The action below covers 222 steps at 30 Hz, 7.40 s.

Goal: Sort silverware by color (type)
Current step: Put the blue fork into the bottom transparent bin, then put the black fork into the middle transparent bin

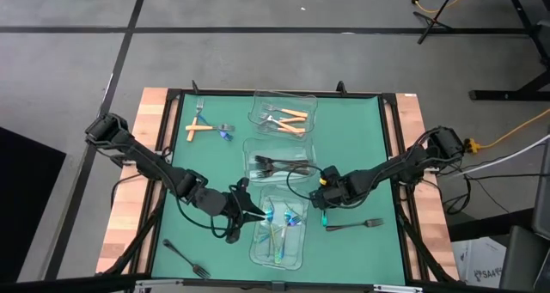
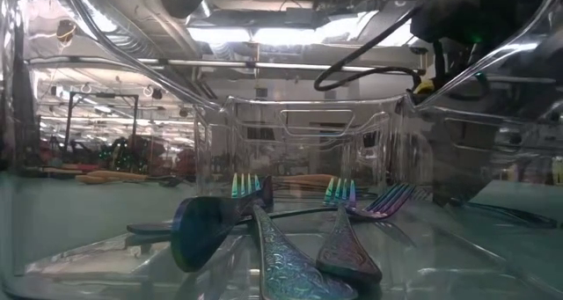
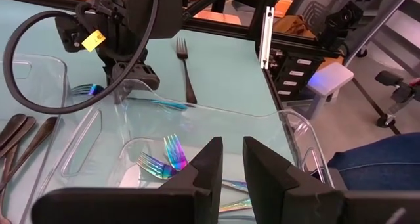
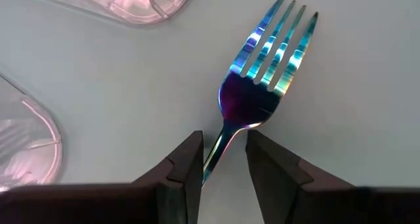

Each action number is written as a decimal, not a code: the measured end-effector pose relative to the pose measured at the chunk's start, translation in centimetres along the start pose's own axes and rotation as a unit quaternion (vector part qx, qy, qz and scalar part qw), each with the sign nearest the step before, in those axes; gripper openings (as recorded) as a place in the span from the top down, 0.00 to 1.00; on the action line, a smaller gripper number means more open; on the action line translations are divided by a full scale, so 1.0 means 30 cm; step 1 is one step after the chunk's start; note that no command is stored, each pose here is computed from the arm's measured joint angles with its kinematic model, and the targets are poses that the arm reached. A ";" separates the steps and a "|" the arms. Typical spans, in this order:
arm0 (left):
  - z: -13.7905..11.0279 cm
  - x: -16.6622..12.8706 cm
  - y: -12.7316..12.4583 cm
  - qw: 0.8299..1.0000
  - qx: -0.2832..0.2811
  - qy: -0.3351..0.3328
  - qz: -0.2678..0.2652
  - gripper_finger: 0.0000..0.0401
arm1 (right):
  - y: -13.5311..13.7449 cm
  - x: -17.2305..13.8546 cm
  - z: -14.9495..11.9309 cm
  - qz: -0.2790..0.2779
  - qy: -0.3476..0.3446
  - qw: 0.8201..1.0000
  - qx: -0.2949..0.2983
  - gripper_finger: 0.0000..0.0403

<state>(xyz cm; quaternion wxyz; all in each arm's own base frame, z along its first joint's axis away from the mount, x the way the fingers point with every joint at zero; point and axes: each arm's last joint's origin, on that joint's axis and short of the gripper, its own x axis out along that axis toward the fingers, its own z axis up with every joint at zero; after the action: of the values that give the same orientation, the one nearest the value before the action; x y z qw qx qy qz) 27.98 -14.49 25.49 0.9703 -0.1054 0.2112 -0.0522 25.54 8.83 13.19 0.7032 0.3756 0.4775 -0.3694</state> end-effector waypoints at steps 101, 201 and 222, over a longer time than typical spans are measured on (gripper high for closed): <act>0.001 0.000 0.004 1.000 -0.007 -0.007 0.019 0.86 | 0.310 -0.164 -0.143 0.362 -0.133 0.921 0.046 1.00; 0.006 0.003 0.017 0.999 0.008 -0.013 0.037 0.86 | -0.085 -0.272 -0.394 -0.052 0.047 0.995 -0.068 0.87; 0.025 0.017 0.066 0.998 -0.003 -0.019 0.060 0.86 | -0.077 -0.272 -0.404 -0.024 0.090 0.943 -0.318 0.87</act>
<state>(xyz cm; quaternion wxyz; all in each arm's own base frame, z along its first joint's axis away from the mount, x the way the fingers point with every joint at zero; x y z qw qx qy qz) 28.86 -12.51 25.49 0.9752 -0.0960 0.1993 0.0085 16.52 19.78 17.36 0.7310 0.1525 0.6404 -0.1795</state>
